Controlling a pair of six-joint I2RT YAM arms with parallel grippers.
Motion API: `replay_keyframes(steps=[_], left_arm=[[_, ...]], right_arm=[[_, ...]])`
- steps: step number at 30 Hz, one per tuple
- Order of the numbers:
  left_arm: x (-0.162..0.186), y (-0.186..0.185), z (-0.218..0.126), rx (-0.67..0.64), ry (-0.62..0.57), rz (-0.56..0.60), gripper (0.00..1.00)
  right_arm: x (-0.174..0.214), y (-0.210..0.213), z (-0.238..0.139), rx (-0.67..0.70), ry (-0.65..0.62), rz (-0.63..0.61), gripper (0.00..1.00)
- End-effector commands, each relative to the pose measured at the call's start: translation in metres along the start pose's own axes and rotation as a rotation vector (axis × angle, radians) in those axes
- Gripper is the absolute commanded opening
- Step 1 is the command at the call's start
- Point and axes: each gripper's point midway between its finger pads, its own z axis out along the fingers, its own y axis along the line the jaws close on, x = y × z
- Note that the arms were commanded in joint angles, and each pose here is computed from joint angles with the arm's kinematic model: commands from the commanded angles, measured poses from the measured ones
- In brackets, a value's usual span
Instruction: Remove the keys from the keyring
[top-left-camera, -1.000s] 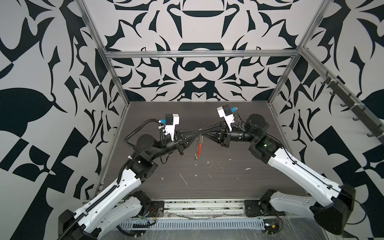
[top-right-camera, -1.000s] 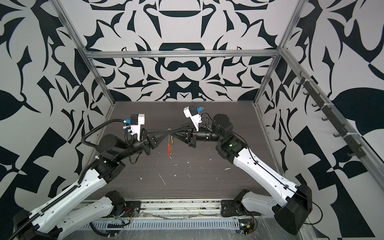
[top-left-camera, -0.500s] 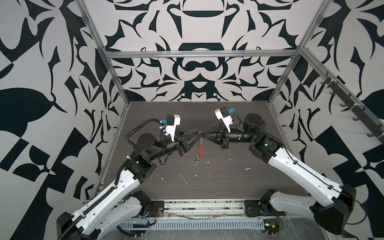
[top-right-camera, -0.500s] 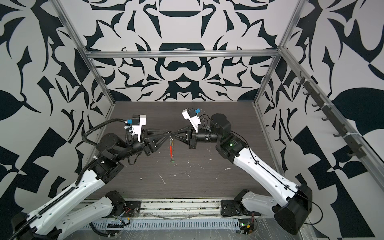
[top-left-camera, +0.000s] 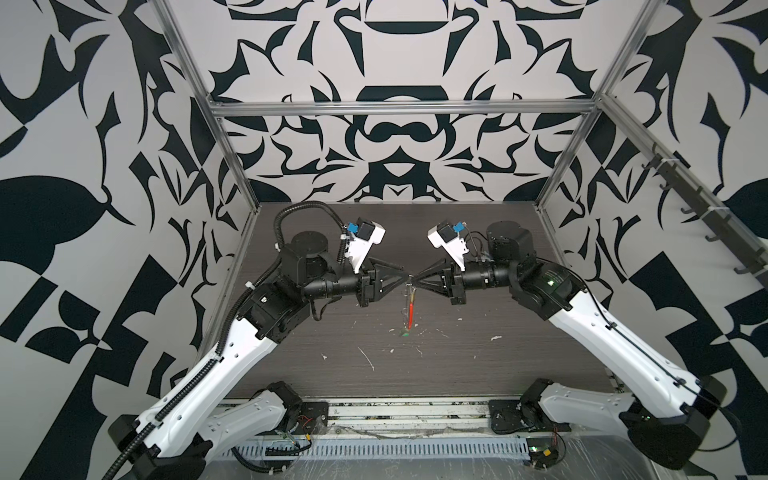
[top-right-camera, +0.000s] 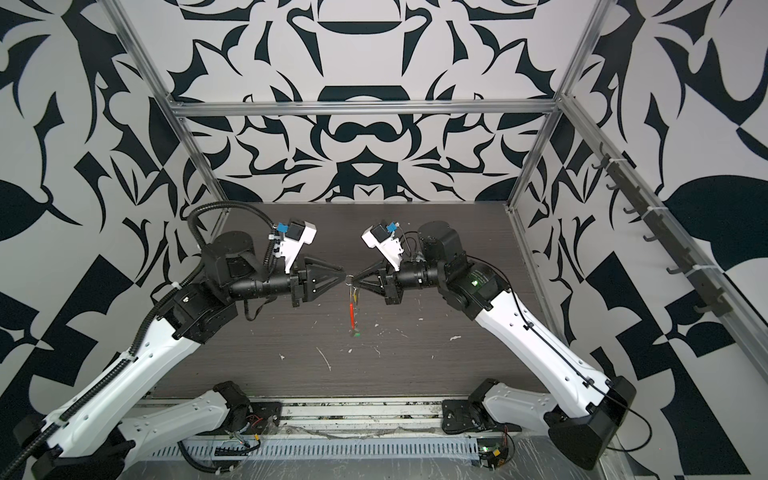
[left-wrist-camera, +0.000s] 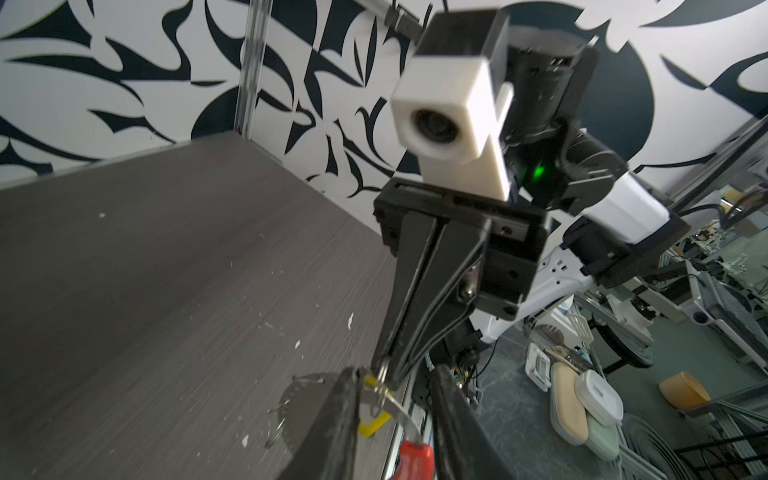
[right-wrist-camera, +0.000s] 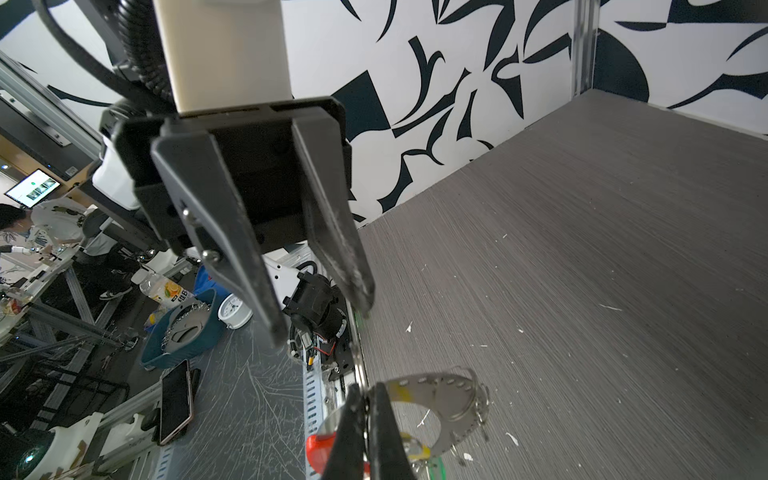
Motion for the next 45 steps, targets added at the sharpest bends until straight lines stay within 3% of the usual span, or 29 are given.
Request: replay_keyframes(steps=[1,11,21,30,45], left_arm=[[0.012,-0.006,-0.005,0.007,0.083,0.018,0.32],[0.015,-0.009,0.004,0.061,0.151,0.018,0.22],[0.014,-0.004,0.012,0.058,0.169,0.006,0.25],[-0.001,0.002,-0.002,-0.051,0.096,0.062,0.28],[0.008,-0.012,0.009,0.090,0.157,0.027,0.24]], right_arm=[[-0.016,0.011,-0.010,0.006,-0.035,-0.061,0.00],[-0.014,0.007,-0.009,0.023,-0.035,-0.048,0.00],[-0.015,0.010,-0.010,0.011,-0.036,-0.051,0.00],[-0.008,0.010,-0.013,0.028,-0.030,-0.051,0.00],[-0.024,0.014,-0.012,0.007,-0.072,-0.069,0.00]])
